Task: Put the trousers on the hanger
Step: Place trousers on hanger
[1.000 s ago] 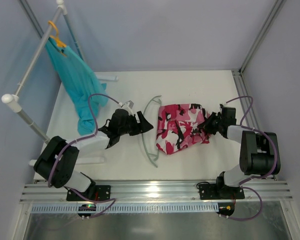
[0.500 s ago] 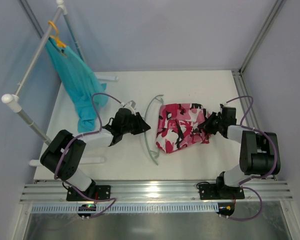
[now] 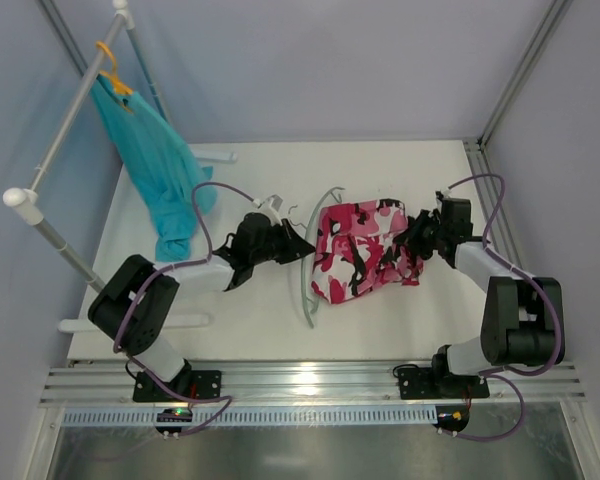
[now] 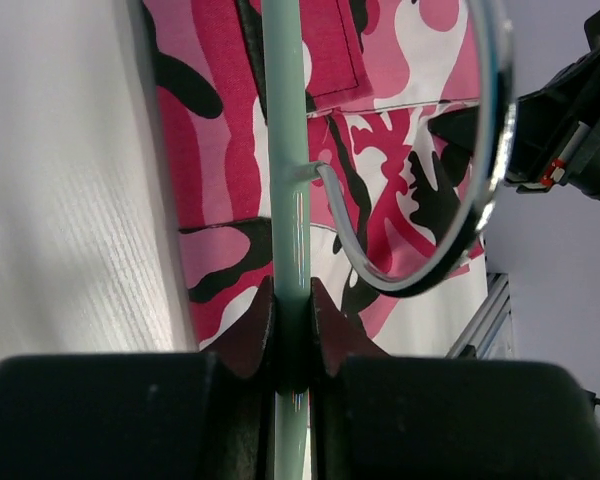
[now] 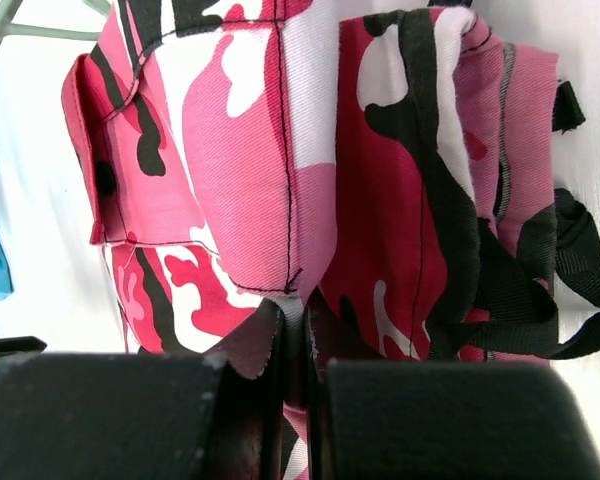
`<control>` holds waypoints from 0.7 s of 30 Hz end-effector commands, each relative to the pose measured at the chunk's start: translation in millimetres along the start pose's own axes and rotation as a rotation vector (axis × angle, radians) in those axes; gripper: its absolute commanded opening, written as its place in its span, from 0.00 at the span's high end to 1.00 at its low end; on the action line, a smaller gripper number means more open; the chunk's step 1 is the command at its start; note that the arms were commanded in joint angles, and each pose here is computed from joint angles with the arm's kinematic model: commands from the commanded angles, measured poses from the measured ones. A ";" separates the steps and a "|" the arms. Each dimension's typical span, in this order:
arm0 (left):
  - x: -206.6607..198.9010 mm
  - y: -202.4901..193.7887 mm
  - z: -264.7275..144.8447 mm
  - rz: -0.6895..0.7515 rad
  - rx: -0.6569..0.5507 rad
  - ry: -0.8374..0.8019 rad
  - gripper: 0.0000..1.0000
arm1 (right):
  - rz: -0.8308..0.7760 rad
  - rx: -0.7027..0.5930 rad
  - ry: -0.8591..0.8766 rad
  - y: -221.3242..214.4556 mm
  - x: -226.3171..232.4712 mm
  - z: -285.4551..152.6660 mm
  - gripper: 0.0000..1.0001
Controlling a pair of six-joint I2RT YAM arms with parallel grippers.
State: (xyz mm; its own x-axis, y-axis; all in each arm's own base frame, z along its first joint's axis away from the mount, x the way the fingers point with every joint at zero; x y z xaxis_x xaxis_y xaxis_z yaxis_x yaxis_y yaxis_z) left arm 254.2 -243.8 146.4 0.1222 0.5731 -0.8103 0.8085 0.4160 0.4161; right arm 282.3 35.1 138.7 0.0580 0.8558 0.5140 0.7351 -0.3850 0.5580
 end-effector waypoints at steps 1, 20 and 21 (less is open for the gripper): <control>-25.3 12.8 10.8 0.014 -0.035 -0.121 1.00 | -0.015 -0.019 0.029 1.5 6.9 3.1 0.96; 66.4 1.7 -4.5 -0.105 -0.133 0.402 1.00 | 0.169 -0.206 -0.336 8.4 -52.3 -25.8 0.96; 64.4 4.6 -5.4 -0.109 -0.137 0.381 1.00 | 0.183 -0.193 -0.346 5.4 -55.4 -23.5 0.96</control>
State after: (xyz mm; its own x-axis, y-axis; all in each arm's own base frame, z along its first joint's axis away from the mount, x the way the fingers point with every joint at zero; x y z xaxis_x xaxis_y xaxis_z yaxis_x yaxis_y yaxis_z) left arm 256.6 -220.0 97.8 -0.1614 0.7116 -0.6838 0.7676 0.5260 0.3662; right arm 268.7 -8.0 153.7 0.2840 0.8560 0.4319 0.5945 -0.5106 0.6211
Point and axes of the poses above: each gripper's point midway between its finger pads, its own z axis out along the fingers, its own x axis along the line the jaws close on, y = z × x, the point moved 10 cm from there along -z, back along the fingers, and after that the axes turned 8 degrees about -z, right-handed, at the moved point
